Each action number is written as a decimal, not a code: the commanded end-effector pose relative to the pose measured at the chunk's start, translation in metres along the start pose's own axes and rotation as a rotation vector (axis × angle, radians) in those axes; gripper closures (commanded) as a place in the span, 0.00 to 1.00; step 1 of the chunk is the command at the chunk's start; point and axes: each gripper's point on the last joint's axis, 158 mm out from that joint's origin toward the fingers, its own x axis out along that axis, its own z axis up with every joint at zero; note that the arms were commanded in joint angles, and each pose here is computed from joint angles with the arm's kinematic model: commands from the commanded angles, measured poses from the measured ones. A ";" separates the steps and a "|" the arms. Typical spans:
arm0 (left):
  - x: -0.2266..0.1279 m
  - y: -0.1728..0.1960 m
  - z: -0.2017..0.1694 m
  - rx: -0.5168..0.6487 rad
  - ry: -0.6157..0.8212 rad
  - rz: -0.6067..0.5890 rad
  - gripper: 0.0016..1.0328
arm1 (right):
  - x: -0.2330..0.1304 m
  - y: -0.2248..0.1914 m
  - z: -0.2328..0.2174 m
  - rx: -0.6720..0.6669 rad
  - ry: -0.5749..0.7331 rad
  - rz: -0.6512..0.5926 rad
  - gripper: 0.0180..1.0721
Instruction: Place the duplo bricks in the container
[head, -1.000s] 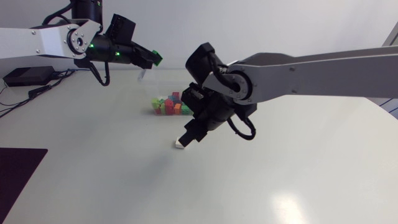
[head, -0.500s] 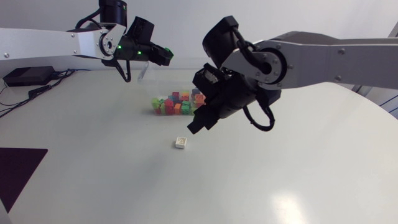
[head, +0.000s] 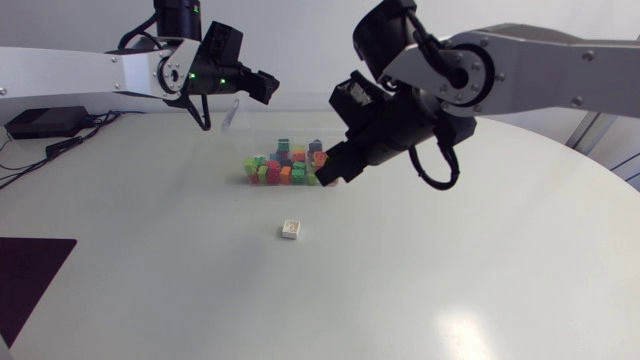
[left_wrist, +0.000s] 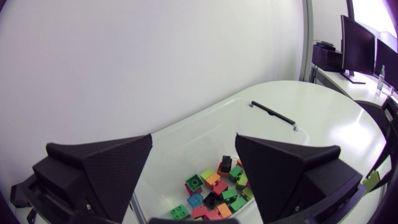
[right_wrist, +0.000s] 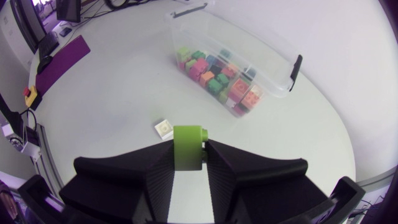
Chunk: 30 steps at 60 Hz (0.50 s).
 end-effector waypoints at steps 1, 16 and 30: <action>-0.033 -0.002 0.030 0.004 -0.067 0.020 0.04 | -0.014 -0.014 0.028 0.028 -0.071 -0.017 0.77; -0.081 -0.017 0.013 0.074 0.004 0.002 0.04 | -0.019 -0.040 0.066 0.062 -0.153 -0.034 0.77; -0.096 -0.040 -0.036 0.176 0.111 -0.097 0.04 | -0.004 -0.047 0.100 0.067 -0.210 -0.039 0.77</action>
